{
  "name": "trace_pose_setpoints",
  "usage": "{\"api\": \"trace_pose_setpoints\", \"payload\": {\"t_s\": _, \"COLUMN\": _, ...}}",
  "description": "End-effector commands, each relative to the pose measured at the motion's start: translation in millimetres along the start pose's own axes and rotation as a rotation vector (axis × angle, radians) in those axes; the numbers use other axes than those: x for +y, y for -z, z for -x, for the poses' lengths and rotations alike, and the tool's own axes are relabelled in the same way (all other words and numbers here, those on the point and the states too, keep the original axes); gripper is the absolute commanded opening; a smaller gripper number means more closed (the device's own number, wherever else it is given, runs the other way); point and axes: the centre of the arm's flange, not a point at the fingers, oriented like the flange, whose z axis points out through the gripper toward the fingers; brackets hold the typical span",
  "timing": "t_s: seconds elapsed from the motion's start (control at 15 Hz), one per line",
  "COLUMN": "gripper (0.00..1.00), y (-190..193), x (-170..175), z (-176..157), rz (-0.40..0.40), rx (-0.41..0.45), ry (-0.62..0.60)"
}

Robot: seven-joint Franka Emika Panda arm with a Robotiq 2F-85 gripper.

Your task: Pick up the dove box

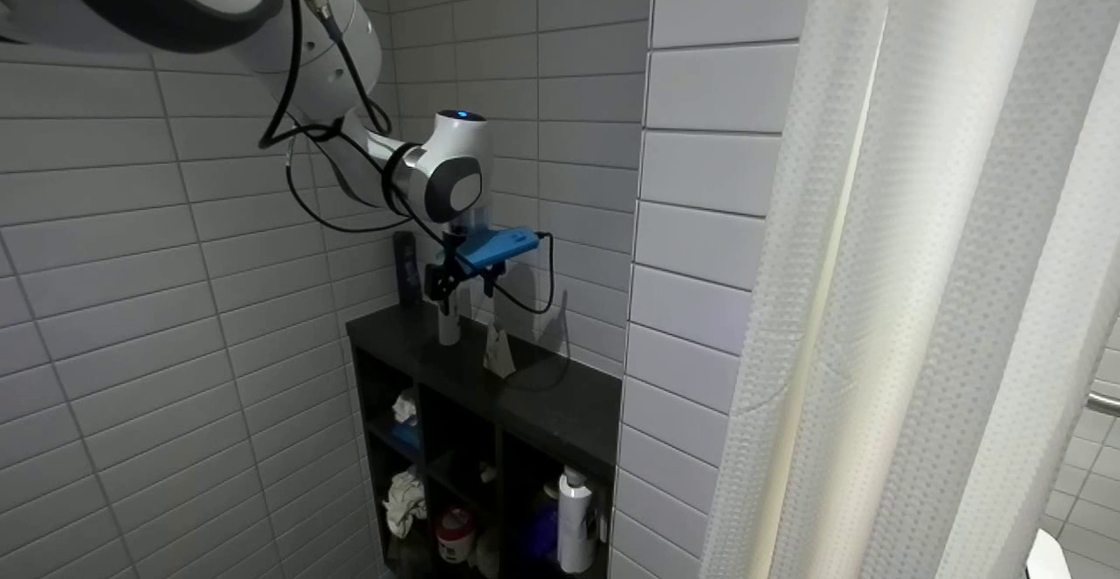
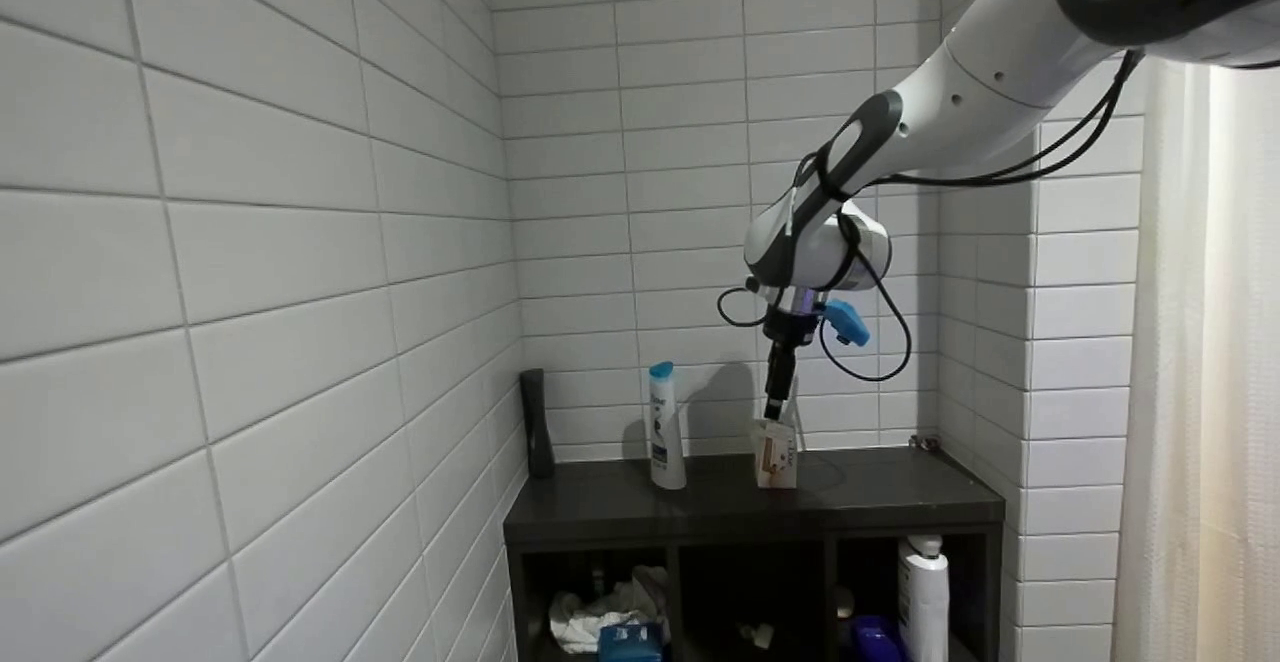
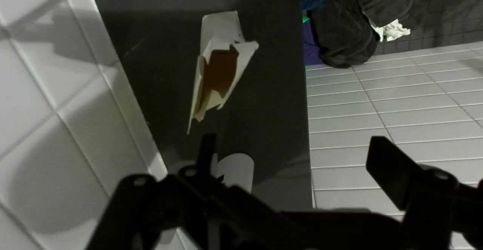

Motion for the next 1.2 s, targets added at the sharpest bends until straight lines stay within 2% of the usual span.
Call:
{"api": "trace_pose_setpoints", "payload": {"t_s": 0.0, "gripper": 1.00, "y": -0.2, "x": -0.5, "z": -0.8, "rz": 0.002, "rx": -0.004, "ry": 0.006}}
{"api": "trace_pose_setpoints", "payload": {"t_s": 0.33, "gripper": 1.00, "y": -0.3, "x": -1.1, "z": -1.9, "rz": 0.003, "rx": -0.006, "ry": 0.010}}
{"api": "trace_pose_setpoints", "payload": {"t_s": 0.87, "gripper": 1.00, "y": -59.1, "x": 39.1, "z": 111.5, "rz": -0.035, "rx": -0.050, "ry": -0.035}}
{"api": "trace_pose_setpoints", "payload": {"t_s": 1.13, "gripper": 1.00, "y": -85.7, "x": 70.3, "z": 143.5, "rz": -0.040, "rx": -0.062, "ry": 0.022}}
